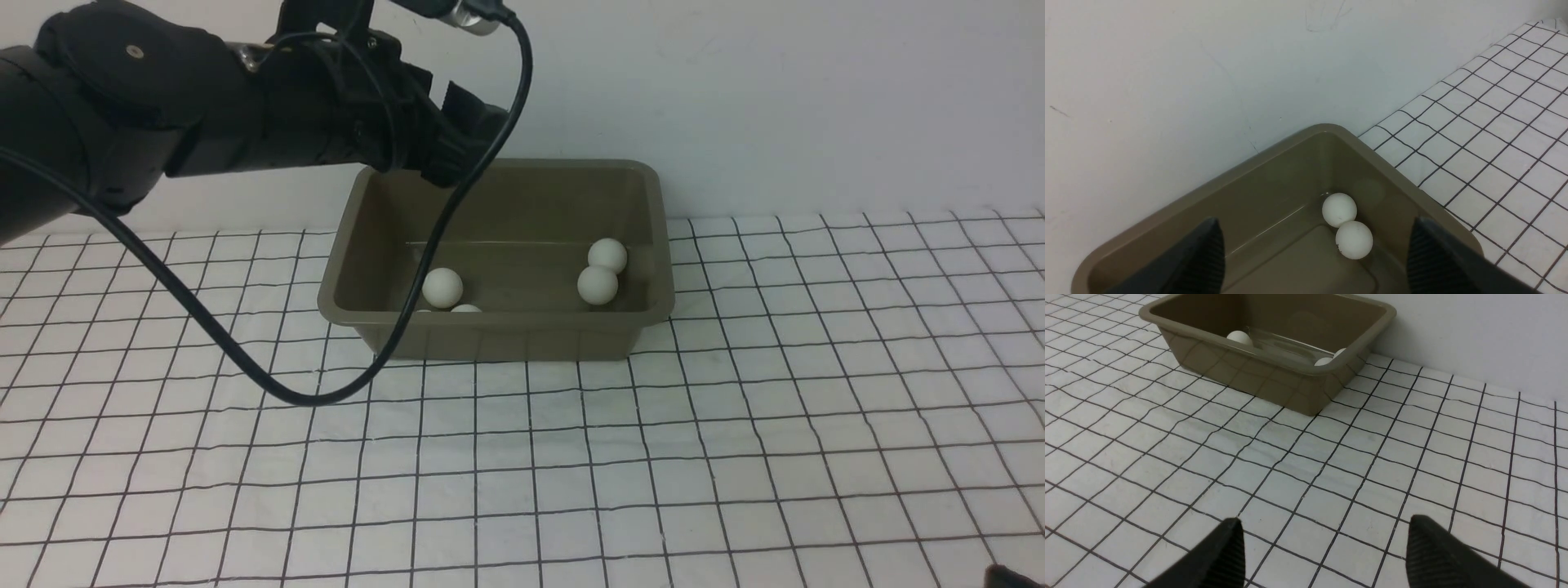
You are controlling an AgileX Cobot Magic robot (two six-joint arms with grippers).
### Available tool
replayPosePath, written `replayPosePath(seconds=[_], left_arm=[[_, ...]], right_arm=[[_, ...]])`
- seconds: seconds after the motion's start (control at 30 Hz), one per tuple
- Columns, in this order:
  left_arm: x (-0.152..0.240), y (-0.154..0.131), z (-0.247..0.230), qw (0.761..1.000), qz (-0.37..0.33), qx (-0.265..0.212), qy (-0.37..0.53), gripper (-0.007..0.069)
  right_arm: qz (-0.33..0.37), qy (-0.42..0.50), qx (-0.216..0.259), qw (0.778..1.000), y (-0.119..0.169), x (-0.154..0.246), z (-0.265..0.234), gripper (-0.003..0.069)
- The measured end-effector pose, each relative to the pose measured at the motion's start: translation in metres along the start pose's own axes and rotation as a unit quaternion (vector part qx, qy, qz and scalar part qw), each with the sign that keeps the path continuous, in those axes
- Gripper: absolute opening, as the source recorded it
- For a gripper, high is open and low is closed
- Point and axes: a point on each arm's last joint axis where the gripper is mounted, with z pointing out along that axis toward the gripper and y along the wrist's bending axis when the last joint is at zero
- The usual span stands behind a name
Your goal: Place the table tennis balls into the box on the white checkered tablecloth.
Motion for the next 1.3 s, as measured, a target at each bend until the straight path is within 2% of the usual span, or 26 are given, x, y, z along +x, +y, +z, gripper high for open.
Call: replayPosePath(seconds=[0.4, 0.6, 0.97, 1.2, 1.3], left_arm=[[-0.006, -0.001, 0.000, 0.994, -0.102, 0.010, -0.030, 0.0542], [-0.007, -0.001, 0.000, 0.991, -0.131, 0.011, -0.038, 0.0542], [-0.020, -0.002, -0.017, 0.997, -0.041, -0.004, -0.065, 0.0542], [-0.049, -0.016, -0.082, 0.995, 0.023, 0.004, -0.099, 0.0542], [-0.051, -0.023, -0.112, 0.997, 0.012, 0.010, -0.075, 0.0542]], right_arm=[[0.000, 0.001, 0.000, 1.000, 0.000, 0.000, 0.000, 0.0482], [0.000, 0.001, 0.000, 1.000, 0.000, 0.000, 0.000, 0.0482], [0.000, 0.001, 0.000, 1.000, 0.000, 0.000, 0.000, 0.0482], [0.000, 0.001, 0.000, 1.000, 0.000, 0.000, 0.000, 0.0482], [0.000, 0.001, 0.000, 1.000, 0.000, 0.000, 0.000, 0.0482]])
